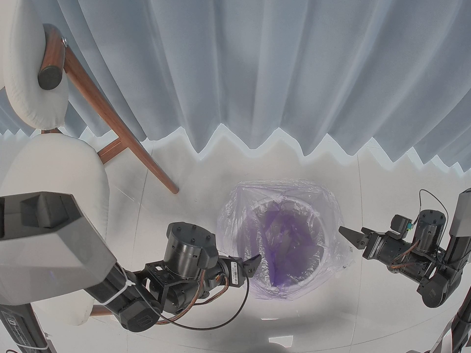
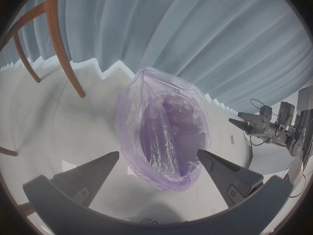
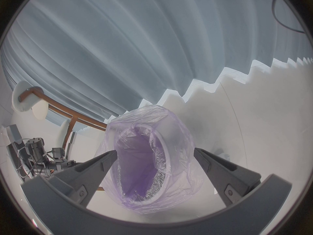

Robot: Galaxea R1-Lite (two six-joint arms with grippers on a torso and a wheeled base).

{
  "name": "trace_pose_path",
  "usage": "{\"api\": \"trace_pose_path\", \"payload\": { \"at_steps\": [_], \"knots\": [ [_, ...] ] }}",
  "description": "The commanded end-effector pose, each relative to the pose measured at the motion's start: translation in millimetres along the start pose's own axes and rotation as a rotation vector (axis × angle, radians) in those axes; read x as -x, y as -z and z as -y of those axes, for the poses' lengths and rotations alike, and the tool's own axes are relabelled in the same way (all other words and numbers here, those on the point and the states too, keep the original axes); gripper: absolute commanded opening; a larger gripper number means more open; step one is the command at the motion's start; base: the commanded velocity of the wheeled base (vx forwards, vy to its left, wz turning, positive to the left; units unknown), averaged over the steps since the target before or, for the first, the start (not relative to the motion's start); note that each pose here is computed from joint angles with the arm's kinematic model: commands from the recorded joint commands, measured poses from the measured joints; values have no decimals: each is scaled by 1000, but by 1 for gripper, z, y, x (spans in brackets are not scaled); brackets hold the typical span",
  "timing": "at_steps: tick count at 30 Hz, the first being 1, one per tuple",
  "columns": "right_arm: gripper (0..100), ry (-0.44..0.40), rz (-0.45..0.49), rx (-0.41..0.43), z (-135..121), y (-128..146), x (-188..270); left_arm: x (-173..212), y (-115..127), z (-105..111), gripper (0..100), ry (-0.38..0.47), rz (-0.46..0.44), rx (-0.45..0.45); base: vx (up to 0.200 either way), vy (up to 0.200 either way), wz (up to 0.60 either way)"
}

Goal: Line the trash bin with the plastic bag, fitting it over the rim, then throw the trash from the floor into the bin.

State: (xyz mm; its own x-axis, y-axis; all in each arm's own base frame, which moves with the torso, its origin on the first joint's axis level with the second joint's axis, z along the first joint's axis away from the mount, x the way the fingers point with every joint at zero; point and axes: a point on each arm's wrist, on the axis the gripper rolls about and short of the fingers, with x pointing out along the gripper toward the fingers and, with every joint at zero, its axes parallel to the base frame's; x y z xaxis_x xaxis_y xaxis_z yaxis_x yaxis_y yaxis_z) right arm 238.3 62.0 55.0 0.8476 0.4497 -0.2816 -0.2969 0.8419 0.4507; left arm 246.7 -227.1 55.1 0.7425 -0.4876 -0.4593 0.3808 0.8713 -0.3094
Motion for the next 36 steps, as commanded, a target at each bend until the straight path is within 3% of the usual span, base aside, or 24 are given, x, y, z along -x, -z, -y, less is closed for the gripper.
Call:
{"api": "trace_pose_path", "payload": {
  "at_steps": [1,3,4,13,16,23,29,33,36],
  "knots": [
    [100,-3,15,2,-1,-2,0,-19,17,-5,100,-16,-26,-8,0,0,0],
    [100,-3,15,2,-1,-1,0,-21,18,-5,100,-13,-19,-6,0,0,0],
    [100,-2,15,2,-1,-1,0,-27,25,-8,0,-23,-19,-7,0,0,0],
    [100,0,13,1,-1,-1,1,-31,32,-14,0,-61,7,-4,0,0,0],
    [100,-1,14,0,-1,-1,0,-11,22,-18,0,-75,24,-12,0,0,0],
    [100,15,-11,-5,3,5,-4,15,40,-43,0,-156,-61,-30,0,0,0],
    [100,69,-11,-8,8,9,-11,2,50,-62,0,-238,-96,-23,0,0,0],
    [100,69,-11,-8,8,9,-11,-5,56,-64,0,-233,-84,-20,0,0,0],
    [100,67,-8,-9,8,8,-11,-19,64,-65,0,-224,-26,-24,0,0,0]
  ]
}}
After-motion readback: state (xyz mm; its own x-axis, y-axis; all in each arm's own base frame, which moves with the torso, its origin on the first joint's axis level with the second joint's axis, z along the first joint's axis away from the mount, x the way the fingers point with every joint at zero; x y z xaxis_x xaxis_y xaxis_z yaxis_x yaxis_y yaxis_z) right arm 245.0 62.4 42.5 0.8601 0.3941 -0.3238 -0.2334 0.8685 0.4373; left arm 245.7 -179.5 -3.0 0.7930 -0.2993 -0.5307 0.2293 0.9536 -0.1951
